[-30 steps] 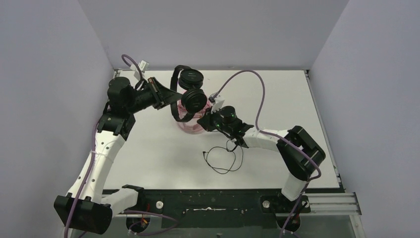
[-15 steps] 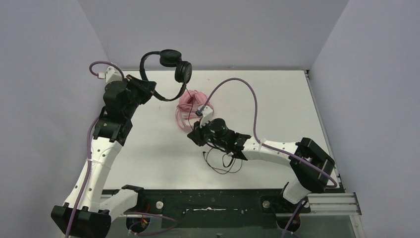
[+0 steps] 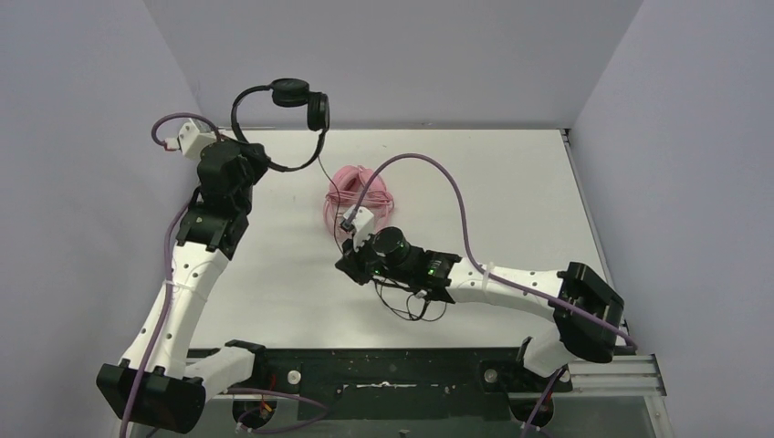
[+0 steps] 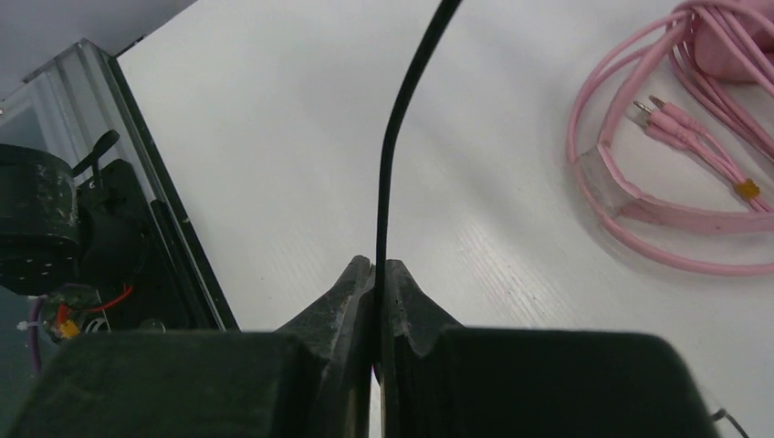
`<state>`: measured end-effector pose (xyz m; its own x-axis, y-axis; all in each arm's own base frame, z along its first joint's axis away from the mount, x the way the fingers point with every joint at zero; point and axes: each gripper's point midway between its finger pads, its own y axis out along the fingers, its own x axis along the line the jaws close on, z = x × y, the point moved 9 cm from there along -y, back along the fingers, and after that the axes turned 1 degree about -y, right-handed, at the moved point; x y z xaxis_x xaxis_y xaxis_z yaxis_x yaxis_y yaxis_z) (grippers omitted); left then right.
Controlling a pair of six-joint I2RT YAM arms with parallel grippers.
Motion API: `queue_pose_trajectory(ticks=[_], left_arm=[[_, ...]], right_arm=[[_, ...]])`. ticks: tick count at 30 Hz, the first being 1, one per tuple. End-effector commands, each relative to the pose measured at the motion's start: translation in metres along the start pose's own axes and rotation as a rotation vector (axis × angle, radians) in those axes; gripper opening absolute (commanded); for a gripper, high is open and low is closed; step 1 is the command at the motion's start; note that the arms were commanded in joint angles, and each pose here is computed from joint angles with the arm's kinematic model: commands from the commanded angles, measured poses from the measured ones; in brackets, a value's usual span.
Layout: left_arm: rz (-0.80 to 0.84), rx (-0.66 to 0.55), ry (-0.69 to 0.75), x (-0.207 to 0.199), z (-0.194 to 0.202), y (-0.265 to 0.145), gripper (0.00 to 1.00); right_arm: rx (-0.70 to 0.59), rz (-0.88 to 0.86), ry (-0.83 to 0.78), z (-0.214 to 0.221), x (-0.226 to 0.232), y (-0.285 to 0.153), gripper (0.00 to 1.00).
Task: Wrap the headphones
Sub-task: Wrap the headphones cable around the headphones.
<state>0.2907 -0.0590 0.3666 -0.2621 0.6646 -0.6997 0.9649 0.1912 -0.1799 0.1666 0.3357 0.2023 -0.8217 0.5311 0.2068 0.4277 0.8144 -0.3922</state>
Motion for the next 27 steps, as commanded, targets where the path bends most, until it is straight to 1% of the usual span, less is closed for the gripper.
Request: queue_pose_trajectory(ticks=[1,6,9,13,17,19,21,23,25,27], left_arm=[[0.048,-0.076,-0.159,-0.028,-0.024,-0.005,0.00],[0.036,-0.046,-0.160,-0.026,-0.016,-0.004,0.00],[0.015,-0.016,-0.158,-0.020,-0.008,-0.002,0.00],[-0.038,-0.019,-0.161,-0.008,0.006,0.010,0.00],[-0.086,0.010,-0.146,-0.004,0.020,0.025,0.00],[-0.076,0.033,-0.173,-0.006,0.029,0.031,0.00],[-0.061,0.059,-0.197,-0.008,0.033,0.034,0.00],[-0.031,0.102,-0.185,-0.012,0.035,0.031,0.00],[-0.009,0.131,-0.185,-0.011,0.033,0.022,0.00],[0.049,0.114,-0.184,-0.009,0.029,0.011,0.00]], right_arm=[[-0.050,-0.034,-0.063,-0.026,0.010,0.016,0.00],[0.002,-0.110,-0.072,-0.031,0.019,0.040,0.00],[0.031,-0.122,-0.104,-0.031,0.025,0.046,0.00],[0.040,-0.166,-0.158,-0.033,0.041,0.038,0.00],[0.034,-0.286,-0.173,-0.038,0.061,0.027,0.00],[0.039,-0.372,-0.174,-0.038,0.069,0.025,0.00],[0.037,-0.410,-0.164,-0.035,0.070,0.027,0.00],[0.043,-0.387,-0.139,-0.035,0.062,0.028,0.00],[0.033,-0.324,-0.123,-0.034,0.049,0.024,0.00],[0.019,-0.228,-0.097,-0.034,0.030,0.016,0.00]])
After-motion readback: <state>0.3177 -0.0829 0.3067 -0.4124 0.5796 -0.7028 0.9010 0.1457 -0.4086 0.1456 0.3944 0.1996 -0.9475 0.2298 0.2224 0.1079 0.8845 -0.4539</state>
